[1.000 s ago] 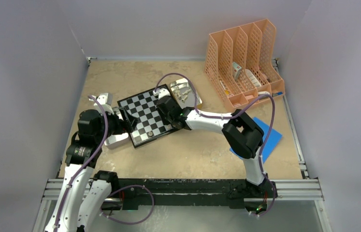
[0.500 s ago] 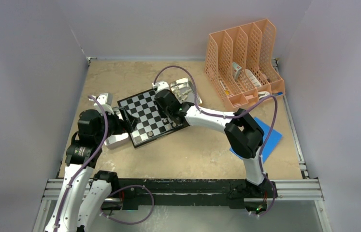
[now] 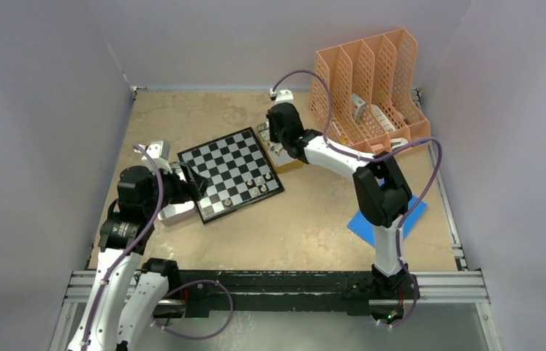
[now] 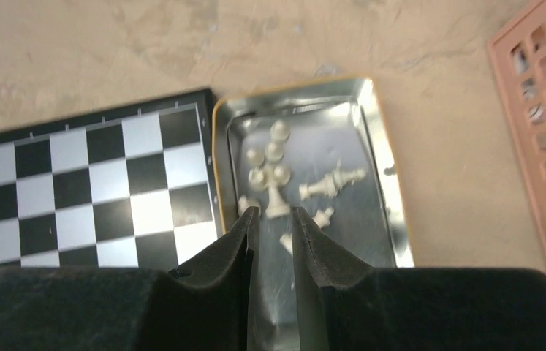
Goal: Set up the chess pieces on the board
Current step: Pick up the chess piece from the storage box.
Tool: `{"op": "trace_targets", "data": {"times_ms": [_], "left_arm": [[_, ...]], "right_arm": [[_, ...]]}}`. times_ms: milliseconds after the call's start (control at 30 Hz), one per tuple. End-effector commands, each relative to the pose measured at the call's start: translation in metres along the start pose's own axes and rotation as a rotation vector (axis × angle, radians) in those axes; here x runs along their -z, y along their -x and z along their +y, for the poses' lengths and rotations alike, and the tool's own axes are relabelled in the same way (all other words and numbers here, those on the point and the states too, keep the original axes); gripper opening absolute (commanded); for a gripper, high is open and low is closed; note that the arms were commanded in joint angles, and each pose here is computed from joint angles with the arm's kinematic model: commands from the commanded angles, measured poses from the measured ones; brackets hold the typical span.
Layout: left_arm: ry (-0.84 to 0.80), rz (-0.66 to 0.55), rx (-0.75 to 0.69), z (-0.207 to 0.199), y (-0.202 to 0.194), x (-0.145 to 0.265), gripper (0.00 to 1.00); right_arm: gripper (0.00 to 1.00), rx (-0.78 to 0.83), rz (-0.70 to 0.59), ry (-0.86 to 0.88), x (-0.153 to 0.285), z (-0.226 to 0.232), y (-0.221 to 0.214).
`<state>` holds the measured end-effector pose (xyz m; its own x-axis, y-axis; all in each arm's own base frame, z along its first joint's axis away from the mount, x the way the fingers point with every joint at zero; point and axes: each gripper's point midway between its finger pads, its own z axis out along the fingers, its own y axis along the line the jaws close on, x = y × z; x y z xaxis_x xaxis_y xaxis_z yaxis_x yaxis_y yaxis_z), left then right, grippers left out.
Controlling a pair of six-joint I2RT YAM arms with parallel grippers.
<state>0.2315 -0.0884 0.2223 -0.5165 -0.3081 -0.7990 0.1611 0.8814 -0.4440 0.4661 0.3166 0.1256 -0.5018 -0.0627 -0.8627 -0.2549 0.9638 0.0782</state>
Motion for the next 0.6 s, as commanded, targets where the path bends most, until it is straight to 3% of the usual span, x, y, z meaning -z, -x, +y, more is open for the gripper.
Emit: {"op": "trace_targets", "data": {"times_ms": [0, 267, 567], "left_arm": [[-0.025, -0.036, -0.007, -0.007, 0.009, 0.003, 0.81], [-0.028, -0.03, -0.008, -0.007, 0.008, 0.002, 0.81], [-0.03, -0.007, -0.005, -0.007, 0.005, -0.002, 0.81]], "right_arm": [[0.26, -0.018, -0.16, 0.049, -0.009, 0.009, 0.061], [0.25, -0.005, -0.112, 0.039, -0.055, 0.004, 0.039], [0.25, 0.003, -0.073, 0.033, -0.073, -0.006, 0.014]]}}
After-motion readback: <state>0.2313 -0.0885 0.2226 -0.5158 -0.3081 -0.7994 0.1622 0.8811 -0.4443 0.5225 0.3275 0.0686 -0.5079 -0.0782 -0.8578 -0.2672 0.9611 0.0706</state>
